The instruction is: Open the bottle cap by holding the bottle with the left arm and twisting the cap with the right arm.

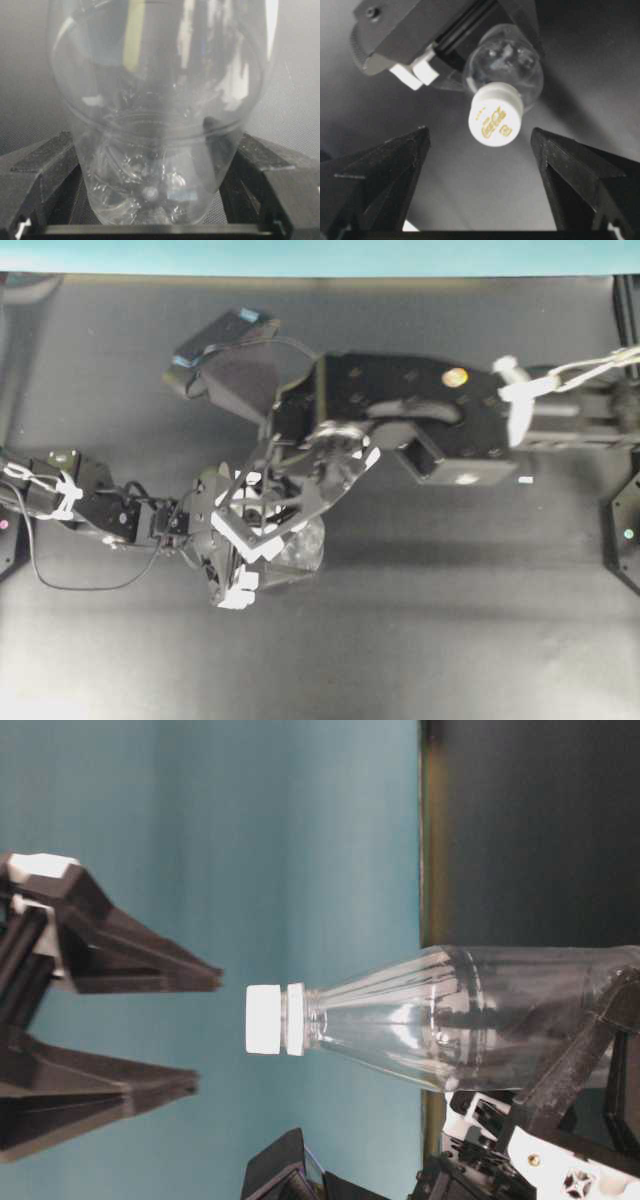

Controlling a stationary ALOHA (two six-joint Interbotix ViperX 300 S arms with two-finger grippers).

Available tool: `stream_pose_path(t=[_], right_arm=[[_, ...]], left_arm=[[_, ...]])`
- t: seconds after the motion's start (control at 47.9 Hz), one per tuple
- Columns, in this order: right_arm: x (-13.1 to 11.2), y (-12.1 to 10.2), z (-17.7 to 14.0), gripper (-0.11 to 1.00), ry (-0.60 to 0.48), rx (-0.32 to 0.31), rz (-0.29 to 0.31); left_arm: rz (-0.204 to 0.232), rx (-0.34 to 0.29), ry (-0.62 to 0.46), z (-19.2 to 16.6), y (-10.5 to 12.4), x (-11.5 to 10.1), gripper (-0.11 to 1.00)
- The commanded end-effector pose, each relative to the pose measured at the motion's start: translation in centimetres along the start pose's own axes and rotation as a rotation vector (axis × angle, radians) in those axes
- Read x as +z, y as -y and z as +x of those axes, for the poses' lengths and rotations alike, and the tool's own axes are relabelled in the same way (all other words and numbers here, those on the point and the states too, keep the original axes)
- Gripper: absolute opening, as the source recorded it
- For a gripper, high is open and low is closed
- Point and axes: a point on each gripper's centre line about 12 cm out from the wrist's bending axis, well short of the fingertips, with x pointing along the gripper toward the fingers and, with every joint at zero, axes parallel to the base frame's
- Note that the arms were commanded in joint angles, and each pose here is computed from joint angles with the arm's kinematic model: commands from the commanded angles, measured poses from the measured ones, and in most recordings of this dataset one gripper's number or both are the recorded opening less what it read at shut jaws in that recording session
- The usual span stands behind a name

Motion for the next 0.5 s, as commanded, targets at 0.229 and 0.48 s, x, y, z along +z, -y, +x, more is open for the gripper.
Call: stream_pose_path(t=[0.229,0.48], right_arm=[[-1.6,-0.3,1.3,0.78,-0.038,-0.030,-0.016],[-1.5,-0.3,1.9,0.66,-0.032,-0.027,-0.021]], left_arm=[[0.003,-0.004,0.004,0.1,0.1,0.2,0.81],[0.004,-0.006,0.007,0.1,0.2,0.3,0.81]])
